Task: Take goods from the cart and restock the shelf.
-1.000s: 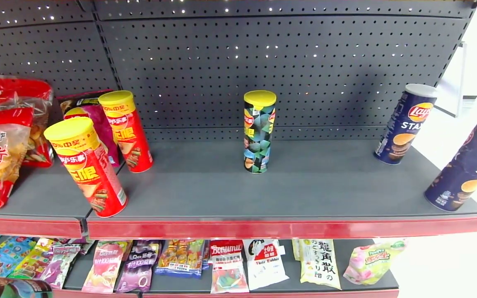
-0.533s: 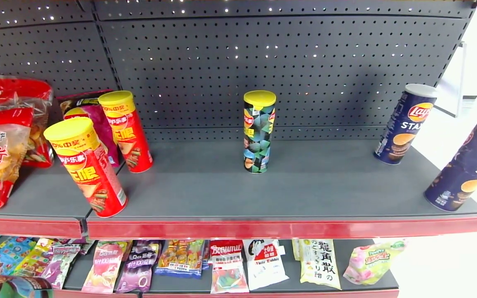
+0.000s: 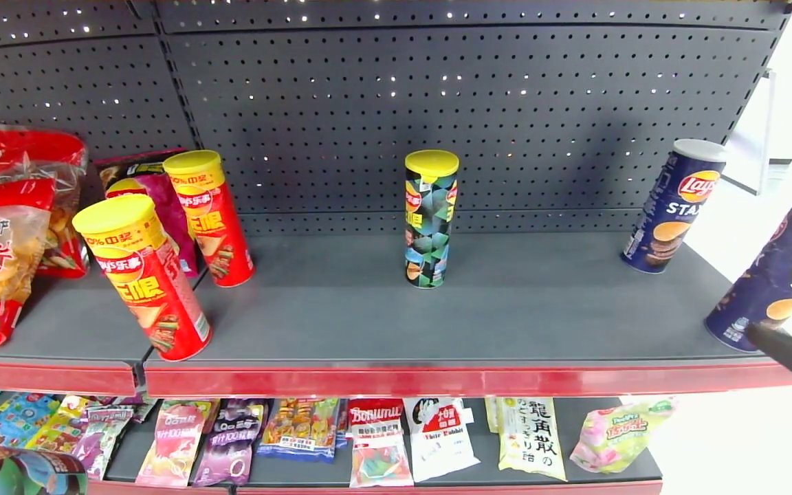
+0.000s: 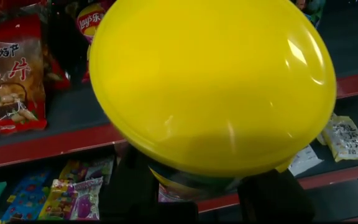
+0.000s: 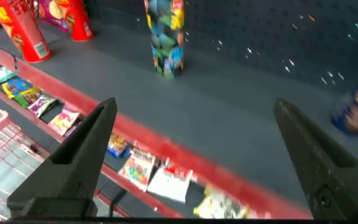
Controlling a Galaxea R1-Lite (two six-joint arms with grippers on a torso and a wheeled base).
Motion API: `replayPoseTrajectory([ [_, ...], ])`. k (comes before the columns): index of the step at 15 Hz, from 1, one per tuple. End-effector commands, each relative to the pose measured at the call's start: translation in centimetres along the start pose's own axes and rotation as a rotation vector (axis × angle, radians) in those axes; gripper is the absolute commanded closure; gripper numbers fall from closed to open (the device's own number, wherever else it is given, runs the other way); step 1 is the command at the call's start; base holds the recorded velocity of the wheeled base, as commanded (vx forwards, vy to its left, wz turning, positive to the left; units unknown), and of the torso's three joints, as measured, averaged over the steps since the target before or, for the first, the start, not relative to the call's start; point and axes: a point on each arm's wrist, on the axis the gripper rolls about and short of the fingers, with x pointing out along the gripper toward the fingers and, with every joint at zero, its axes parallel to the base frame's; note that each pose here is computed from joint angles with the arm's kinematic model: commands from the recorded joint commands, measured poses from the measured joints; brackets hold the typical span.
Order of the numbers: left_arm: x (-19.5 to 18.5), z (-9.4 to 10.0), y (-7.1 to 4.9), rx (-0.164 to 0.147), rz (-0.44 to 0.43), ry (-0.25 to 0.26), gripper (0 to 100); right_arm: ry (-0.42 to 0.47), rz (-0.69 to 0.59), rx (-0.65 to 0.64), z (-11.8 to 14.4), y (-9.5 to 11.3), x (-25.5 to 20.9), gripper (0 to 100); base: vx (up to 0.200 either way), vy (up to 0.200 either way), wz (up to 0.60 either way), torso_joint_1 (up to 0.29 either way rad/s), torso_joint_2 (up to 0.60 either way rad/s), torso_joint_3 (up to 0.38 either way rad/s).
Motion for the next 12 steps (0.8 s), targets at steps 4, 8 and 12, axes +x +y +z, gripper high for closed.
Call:
replayPoseTrajectory([
  [4,0.2,0.0,0.0,0.0,0.002,0.011,100,0.105,0.155,-0.005,0.6,-2.3,16.4,0,0.0,0.0,0.0,0.0,0.0,0.0],
  [8,0.2,0.0,0.0,0.001,0.005,0.012,100,0.102,0.234,-0.009,0.8,-0.6,19.7,0,0.0,0.0,0.0,0.0,0.0,0.0],
  [12,0.2,0.0,0.0,0.008,0.014,0.013,100,0.115,0.25,-0.015,0.3,0.2,23.3,0,0.0,0.0,0.0,0.0,0.0,0.0],
])
